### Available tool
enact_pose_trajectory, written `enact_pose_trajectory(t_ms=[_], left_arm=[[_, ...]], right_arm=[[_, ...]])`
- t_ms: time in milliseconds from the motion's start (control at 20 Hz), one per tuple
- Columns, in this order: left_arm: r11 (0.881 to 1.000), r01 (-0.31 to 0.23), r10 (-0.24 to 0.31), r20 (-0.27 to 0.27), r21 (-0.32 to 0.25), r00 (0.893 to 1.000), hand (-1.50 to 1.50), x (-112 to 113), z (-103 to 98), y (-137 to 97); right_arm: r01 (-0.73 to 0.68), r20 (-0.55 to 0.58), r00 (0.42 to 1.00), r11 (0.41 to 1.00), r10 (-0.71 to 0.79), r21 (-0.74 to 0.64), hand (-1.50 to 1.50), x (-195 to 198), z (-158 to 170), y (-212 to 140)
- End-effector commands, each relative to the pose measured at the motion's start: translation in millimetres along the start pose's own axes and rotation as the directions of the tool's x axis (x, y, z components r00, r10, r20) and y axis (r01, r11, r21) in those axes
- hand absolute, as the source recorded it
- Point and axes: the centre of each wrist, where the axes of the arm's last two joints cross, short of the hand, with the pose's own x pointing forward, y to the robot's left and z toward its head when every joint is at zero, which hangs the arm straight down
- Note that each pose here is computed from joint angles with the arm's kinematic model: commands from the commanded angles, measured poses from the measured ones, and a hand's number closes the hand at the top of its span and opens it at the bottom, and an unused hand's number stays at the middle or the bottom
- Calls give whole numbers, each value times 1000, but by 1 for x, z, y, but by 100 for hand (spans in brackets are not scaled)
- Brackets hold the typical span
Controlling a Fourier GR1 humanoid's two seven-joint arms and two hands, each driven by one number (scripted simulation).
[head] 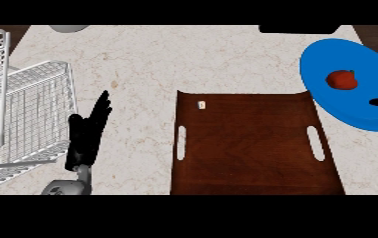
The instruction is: Pick the bell pepper from the tray and place it in the plate
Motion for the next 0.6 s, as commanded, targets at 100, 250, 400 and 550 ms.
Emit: enact_pose_trajectory(t_ms=[100, 250, 400, 550], left_arm=[[999, 19, -19, -5, 29, 1000, 0, -21, 5, 2], [1000, -1, 2, -3, 16, 1000, 0, 1, -8, 0], [1000, 5, -5, -18, 1, 1000, 0, -14, -1, 0], [1000, 4, -4, -5, 15, 1000, 0, 0, -10, 2]], right_arm=[[-70, -30, 997, 997, 69, -24, -150, -12, 4, 15], [-76, -56, 996, 997, 75, -21, -150, -11, 9, 2], [-97, -69, 993, 993, 92, -61, -150, -4, 9, -10], [-133, -84, 988, 989, 128, -59, -150, -15, 19, -11]])
